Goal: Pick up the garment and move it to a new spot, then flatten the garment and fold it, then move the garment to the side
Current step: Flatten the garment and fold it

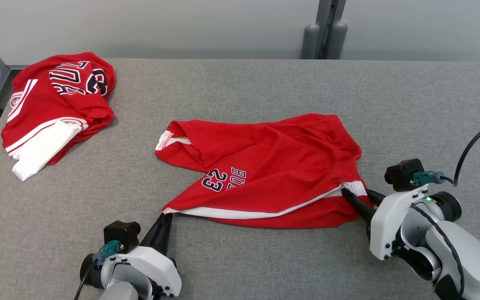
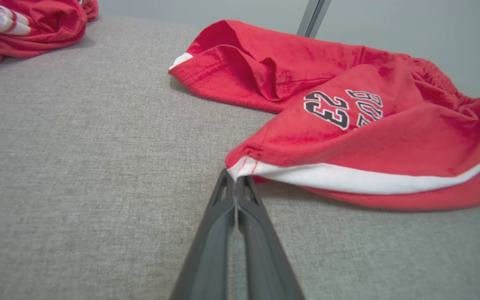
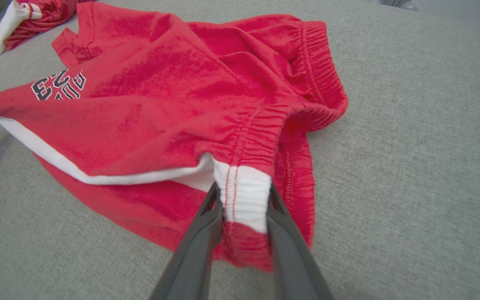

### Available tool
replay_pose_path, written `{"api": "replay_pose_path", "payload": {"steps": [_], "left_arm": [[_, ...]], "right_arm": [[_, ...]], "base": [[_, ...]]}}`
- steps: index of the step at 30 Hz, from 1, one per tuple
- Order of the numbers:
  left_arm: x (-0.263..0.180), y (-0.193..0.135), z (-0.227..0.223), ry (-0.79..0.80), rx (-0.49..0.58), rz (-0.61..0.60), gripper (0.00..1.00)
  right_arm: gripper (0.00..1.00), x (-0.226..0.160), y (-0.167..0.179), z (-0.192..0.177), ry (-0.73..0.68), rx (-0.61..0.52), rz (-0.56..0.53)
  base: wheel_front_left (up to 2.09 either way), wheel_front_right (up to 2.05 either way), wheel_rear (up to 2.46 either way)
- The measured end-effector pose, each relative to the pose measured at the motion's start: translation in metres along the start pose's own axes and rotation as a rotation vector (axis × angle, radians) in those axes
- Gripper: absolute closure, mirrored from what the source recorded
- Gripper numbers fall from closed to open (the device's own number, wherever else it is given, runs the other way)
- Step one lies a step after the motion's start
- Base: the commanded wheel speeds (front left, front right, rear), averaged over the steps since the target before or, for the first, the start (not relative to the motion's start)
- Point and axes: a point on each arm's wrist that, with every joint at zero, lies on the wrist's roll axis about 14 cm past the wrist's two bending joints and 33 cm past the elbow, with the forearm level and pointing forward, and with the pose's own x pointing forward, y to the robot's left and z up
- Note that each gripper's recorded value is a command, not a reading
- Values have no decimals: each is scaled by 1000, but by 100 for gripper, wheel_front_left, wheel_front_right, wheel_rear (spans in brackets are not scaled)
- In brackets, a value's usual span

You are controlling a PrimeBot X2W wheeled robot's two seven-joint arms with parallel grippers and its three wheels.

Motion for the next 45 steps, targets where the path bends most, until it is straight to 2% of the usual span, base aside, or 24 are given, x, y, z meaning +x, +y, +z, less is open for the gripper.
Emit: {"api": "replay_pose_path", "payload": {"steps": [2, 4, 5, 10, 16, 24, 30, 35, 40, 45], "left_arm": [[0, 1, 0, 0, 0, 2, 100], [0, 1, 1, -3, -2, 4, 100], [0, 1, 1, -4, -2, 5, 100], [1, 1, 8, -25, -3, 2, 100], [6, -10, 51, -160, -72, -33, 100], [2, -45, 121, -367, -141, -162, 100], [3, -75, 172, -429, -66, -292, 100], [25, -92, 217, -430, 75, -359, 100], [75, -84, 267, -409, 196, -321, 100], [123, -89, 334, -496, 282, -274, 100]], "right_arm": [[76, 2, 1, 5, -17, 6, 5], [97, 2, 3, 6, -28, 4, 14], [100, 2, 2, 7, -36, 3, 15], [100, 0, 2, 17, -93, 10, 18], [100, -16, 0, 57, -279, 27, 25], [100, -61, -8, 114, -518, -18, 14], [100, -82, -9, 140, -593, -56, 8], [100, -73, -15, 163, -600, -81, 2], [100, -49, -37, 212, -640, -119, -38], [100, -22, -63, 275, -718, -200, -98]], "base": [[0, 0, 0], [0, 0, 0], [0, 0, 0], [0, 0, 0], [0, 0, 0], [0, 0, 0], [0, 0, 0], [0, 0, 0], [0, 0, 0], [0, 0, 0]]}}
